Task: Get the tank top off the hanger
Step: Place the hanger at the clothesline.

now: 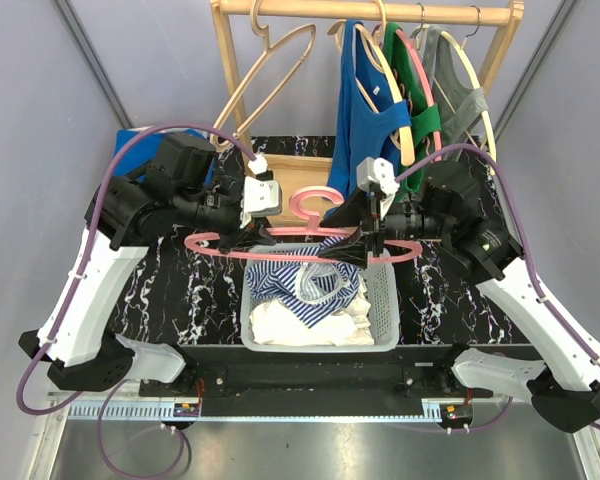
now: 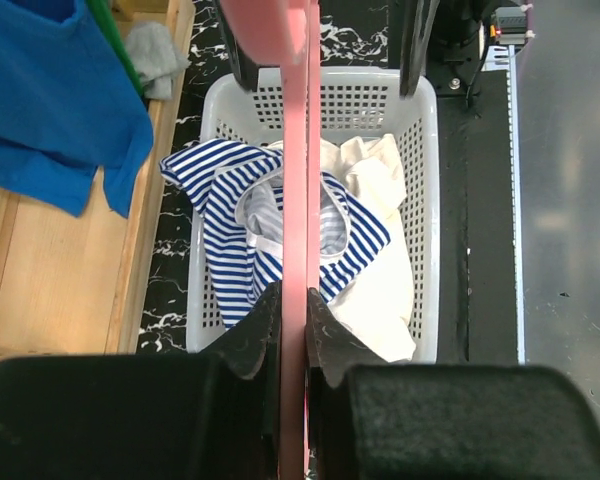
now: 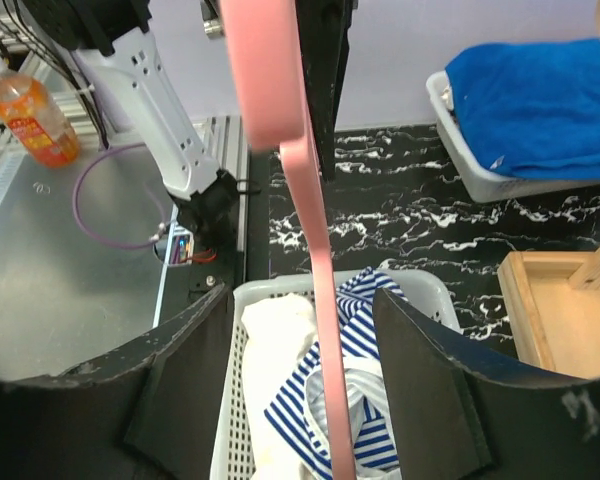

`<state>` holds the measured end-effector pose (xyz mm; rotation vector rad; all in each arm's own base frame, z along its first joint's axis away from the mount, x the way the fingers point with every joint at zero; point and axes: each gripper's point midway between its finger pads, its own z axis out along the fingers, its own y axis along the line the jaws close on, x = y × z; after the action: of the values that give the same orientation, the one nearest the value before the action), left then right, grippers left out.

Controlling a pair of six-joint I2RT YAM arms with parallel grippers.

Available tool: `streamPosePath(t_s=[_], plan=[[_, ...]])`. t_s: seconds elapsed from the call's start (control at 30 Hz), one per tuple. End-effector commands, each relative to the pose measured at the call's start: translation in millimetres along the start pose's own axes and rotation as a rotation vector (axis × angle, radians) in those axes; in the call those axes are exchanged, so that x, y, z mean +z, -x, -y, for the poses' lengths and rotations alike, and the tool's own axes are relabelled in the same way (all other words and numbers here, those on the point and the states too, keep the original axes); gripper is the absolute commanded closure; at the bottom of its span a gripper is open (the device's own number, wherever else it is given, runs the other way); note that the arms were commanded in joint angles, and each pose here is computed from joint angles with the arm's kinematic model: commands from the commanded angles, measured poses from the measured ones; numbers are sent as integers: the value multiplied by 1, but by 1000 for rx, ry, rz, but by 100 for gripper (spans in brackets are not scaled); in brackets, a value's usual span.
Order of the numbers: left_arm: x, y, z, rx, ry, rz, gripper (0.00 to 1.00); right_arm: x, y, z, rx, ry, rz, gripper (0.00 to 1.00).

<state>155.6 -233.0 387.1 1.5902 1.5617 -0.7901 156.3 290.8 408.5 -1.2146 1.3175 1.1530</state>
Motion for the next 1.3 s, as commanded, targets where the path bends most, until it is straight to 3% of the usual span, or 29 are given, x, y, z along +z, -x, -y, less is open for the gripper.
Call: streamPosePath(t_s=[0.0, 0.03, 0.3, 0.4, 0.47, 0.5, 0.53, 0.63, 0.73, 1.07, 1.2, 1.27], plan=[[-13, -13, 41, -85, -114, -50, 100, -2, 11, -8, -78, -3, 3, 36], [-13, -13, 41, -83, -112, -51, 100, -2, 11, -8, -79, -6, 1, 38], [-18, -12, 44, -65, -106, -41, 100, -7, 10, -8, -85, -36, 7, 90], [-20, -8, 46, -60, -105, -27, 100, -10, 9, -7, -91, -62, 10, 98], [-22, -6, 47, -53, -100, -21, 97, -13, 8, -8, -98, -74, 14, 99], [-24, -5, 47, -48, -97, -16, 87, -15, 6, -6, -98, -87, 10, 100], [-25, -4, 47, -44, -94, -14, 68, -16, 5, -7, -99, -95, 9, 100], [-29, -4, 48, -25, -78, -10, 55, -24, 4, -9, -109, -123, 16, 100], [-34, -4, 48, 7, -51, -8, 52, -33, 6, -15, -114, -140, 28, 100], [-35, -12, 51, 15, -44, -21, 56, -46, 10, -25, -110, -157, 34, 100], [-38, -15, 51, 24, -28, -25, 66, -52, 9, -27, -116, -177, 32, 100], [-37, -16, 49, 27, -19, -31, 78, -55, 9, -28, -119, -188, 31, 100]])
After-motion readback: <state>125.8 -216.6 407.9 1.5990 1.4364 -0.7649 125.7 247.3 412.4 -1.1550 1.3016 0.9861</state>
